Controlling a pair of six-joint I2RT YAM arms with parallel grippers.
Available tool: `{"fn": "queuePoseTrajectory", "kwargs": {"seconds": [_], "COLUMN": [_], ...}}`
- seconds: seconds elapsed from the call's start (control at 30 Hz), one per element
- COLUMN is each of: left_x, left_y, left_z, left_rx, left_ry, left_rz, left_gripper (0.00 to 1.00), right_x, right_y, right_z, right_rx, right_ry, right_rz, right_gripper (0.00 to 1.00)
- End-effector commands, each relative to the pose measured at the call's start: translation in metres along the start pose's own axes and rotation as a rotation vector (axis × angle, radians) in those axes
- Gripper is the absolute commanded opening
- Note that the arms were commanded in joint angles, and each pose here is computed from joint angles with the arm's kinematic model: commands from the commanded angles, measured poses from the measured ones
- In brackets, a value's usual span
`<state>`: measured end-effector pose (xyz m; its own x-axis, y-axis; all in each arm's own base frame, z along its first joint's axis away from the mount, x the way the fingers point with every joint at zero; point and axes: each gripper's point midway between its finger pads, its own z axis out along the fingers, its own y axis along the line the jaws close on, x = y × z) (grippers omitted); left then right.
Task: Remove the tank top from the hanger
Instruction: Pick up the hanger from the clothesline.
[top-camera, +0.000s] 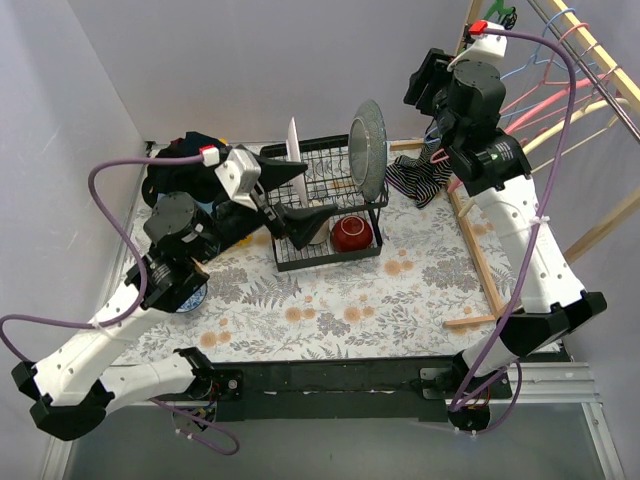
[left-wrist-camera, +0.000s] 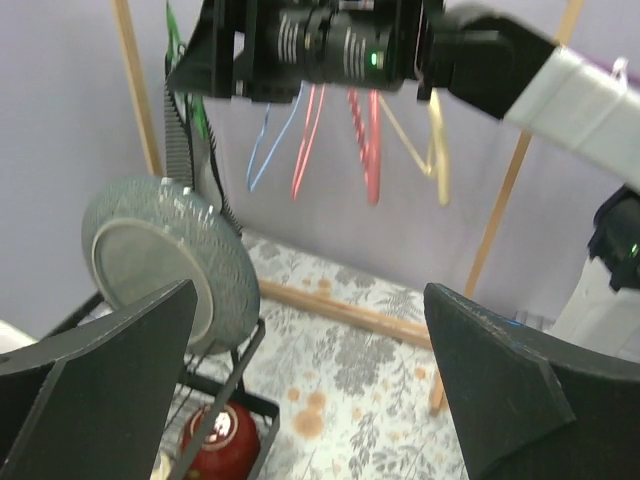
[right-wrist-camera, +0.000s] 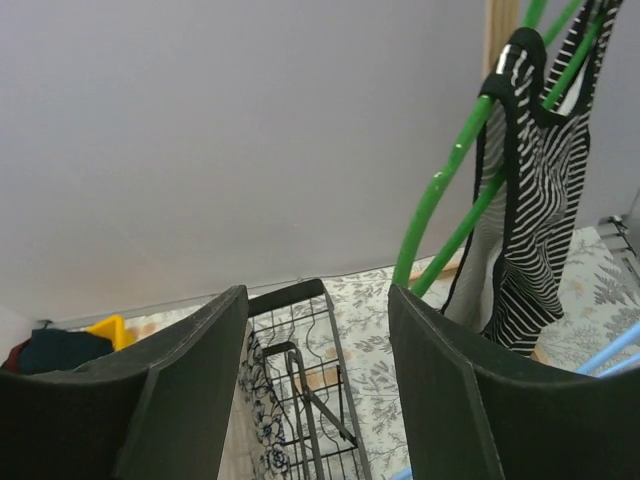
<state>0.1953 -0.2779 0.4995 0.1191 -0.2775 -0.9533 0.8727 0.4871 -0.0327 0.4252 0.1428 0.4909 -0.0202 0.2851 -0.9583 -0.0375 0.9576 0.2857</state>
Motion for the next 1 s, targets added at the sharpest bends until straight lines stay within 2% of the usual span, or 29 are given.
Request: {"fn": "queuePoseTrajectory", "kwargs": {"seconds": [0.0,0.23,0.5,0.83,0.97], "left_x": [0.030,0.036,0.024,0.011,0.010], "left_y": [0.008,0.007,0.005,0.005,0.007], "left_z": [-0.028,-0.045,-0.062,-0.071,-0.071], "left_rx": [-0.057,-0.074,-0.092,-0.106,-0.121], "left_ry": [0.074,0.111,0.057,0.021,0.022], "left_rz": [0.027,0.005,-0.025,-0.027,-0.021], "left_gripper": [0.98,0.98,0.98,0.98,0.98], "right_x": [-0.019,-0.017,-0.004,0.001,0.006], "right_y": [-0.021,-0.025,-0.025,-0.041,-0.046], "right_z": [0.004,0.023,0.045,0.067,0.076], "right_rx": [0.110,0.168,0.197,0.311,0.341], "right_ry": [-0.082,-0.120,-0.135,-0.206,-0.195], "right_rz": [0.066,0.087,0.101,0.059,0.057], "right_gripper": [0.65,0.62,0.64,0.57,0.59]}}
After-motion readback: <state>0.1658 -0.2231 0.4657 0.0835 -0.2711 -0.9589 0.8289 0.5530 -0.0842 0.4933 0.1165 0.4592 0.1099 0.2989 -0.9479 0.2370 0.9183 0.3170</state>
